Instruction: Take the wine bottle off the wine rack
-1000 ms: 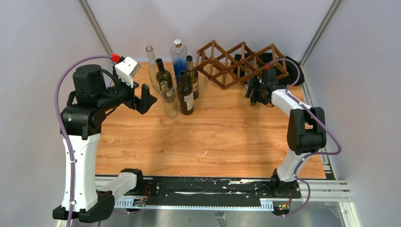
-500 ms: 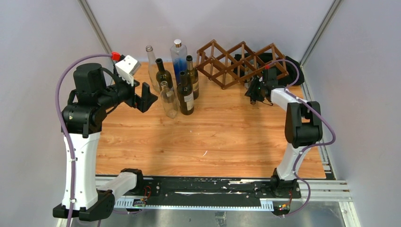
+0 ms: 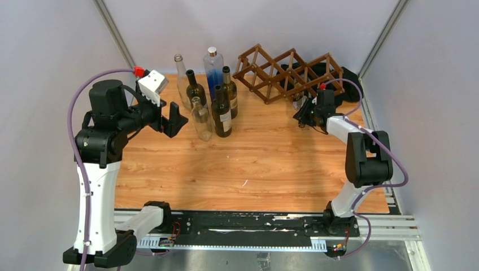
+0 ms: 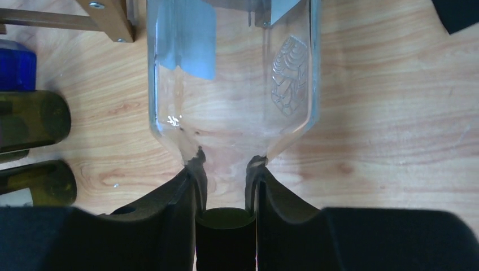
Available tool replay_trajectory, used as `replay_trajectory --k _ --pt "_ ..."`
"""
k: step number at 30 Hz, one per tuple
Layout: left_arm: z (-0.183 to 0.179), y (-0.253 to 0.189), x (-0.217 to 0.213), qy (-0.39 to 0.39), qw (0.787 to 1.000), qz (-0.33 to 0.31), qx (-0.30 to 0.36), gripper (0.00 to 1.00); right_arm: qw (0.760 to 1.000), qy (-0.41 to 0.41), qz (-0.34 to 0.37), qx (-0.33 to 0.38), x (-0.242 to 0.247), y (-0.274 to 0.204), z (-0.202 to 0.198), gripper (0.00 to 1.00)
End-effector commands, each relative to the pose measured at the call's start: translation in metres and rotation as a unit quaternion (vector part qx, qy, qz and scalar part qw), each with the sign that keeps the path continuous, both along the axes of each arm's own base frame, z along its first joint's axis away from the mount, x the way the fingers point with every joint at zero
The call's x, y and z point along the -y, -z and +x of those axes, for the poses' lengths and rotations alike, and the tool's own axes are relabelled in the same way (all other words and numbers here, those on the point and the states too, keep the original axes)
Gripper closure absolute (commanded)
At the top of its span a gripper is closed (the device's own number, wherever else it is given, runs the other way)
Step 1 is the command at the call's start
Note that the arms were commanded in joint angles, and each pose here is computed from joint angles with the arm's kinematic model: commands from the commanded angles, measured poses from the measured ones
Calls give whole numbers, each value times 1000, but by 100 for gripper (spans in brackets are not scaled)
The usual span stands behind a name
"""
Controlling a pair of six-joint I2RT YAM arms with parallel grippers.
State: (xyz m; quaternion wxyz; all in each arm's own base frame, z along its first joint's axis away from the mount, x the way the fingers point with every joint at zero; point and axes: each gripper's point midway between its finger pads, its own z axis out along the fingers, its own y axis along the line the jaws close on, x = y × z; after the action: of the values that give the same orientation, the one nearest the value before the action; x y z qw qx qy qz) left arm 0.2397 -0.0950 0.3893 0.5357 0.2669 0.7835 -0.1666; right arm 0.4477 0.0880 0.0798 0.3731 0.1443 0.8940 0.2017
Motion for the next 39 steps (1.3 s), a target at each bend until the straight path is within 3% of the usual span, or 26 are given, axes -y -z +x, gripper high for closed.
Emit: replay_trajectory --k 1,22,30,34,39 --pt "-6 -3 -1 3 1000 0 16 0 998 19 17 58 8 -39 -1 100" --pt "-9 21 18 72 997 -9 -13 0 991 -21 46 120 -16 -96 -106 100" --pt "-10 36 24 138 990 27 13 0 991 -96 84 43 -43 -80 -174 100" --pt "-15 55 31 205 973 86 58 0 985 -143 85 37 -65 -86 -205 100" --pt "-39 93 52 312 921 197 121 0 976 -194 103 2 -92 -96 -241 100"
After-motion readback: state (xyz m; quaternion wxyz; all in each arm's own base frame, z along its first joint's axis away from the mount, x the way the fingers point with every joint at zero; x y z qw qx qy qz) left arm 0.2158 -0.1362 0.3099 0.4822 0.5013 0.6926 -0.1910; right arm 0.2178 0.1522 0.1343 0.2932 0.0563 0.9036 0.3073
